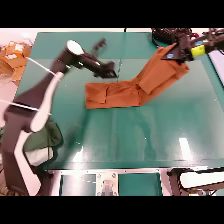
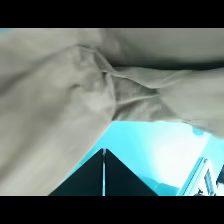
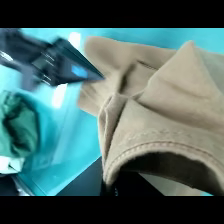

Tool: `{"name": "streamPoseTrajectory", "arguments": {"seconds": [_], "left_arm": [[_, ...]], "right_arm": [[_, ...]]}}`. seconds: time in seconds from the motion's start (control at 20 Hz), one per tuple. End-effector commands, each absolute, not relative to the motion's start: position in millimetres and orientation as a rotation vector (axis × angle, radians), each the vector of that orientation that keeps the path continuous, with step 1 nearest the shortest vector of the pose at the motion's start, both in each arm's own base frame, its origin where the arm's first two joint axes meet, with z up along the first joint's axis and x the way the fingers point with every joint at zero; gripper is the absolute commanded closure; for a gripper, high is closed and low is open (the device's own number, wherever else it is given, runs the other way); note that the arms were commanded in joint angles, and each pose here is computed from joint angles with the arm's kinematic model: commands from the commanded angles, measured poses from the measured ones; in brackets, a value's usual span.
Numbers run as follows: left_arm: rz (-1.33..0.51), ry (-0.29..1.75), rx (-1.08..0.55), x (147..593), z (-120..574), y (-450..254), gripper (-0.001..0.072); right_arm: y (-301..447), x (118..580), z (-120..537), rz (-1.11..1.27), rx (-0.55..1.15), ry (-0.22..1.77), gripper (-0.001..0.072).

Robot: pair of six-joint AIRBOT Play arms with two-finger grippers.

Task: Fold the shirts.

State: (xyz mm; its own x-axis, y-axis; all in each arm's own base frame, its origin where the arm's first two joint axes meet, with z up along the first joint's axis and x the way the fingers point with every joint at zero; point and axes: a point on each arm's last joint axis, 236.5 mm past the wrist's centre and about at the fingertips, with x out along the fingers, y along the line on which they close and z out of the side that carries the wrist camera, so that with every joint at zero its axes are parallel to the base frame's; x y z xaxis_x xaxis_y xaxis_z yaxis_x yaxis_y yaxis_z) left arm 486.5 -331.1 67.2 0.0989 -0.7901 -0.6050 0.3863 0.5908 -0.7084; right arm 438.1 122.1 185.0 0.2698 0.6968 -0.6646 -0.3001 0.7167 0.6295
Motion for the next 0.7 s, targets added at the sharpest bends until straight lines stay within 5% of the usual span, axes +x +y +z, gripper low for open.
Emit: {"name": "streamPoseTrajectory", "arguments": {"seconds": [0.0,0.25,0.3,0.35,0.4,0.65], "left_arm": [[-0.828,1.103,-0.423,499.9,124.0,-242.7,0.0678],[-0.764,1.038,-0.413,508.6,146.6,-169.4,0.0678],[-0.759,1.044,-0.409,508.2,144.2,-161.0,0.0678],[-0.756,1.06,-0.414,506.3,140.1,-154.1,0.0678],[-0.751,1.074,-0.418,504.8,135.8,-148.5,0.0678],[-0.748,1.097,-0.371,501.2,122.5,-136.6,0.0678]], "right_arm": [[200.3,448.3,171.7,0.768,0.433,1.111,0.0695],[378.8,451.2,88.2,0.886,0.422,1.11,0.0693],[413.5,448.1,66.3,0.893,0.423,1.097,0.0597],[442.1,441.0,45.4,0.899,0.418,1.094,0.0342],[456.6,431.7,32.1,0.91,0.405,1.11,0.0207],[342.5,467.6,36.6,0.695,0.368,1.219,0.0222]]}}
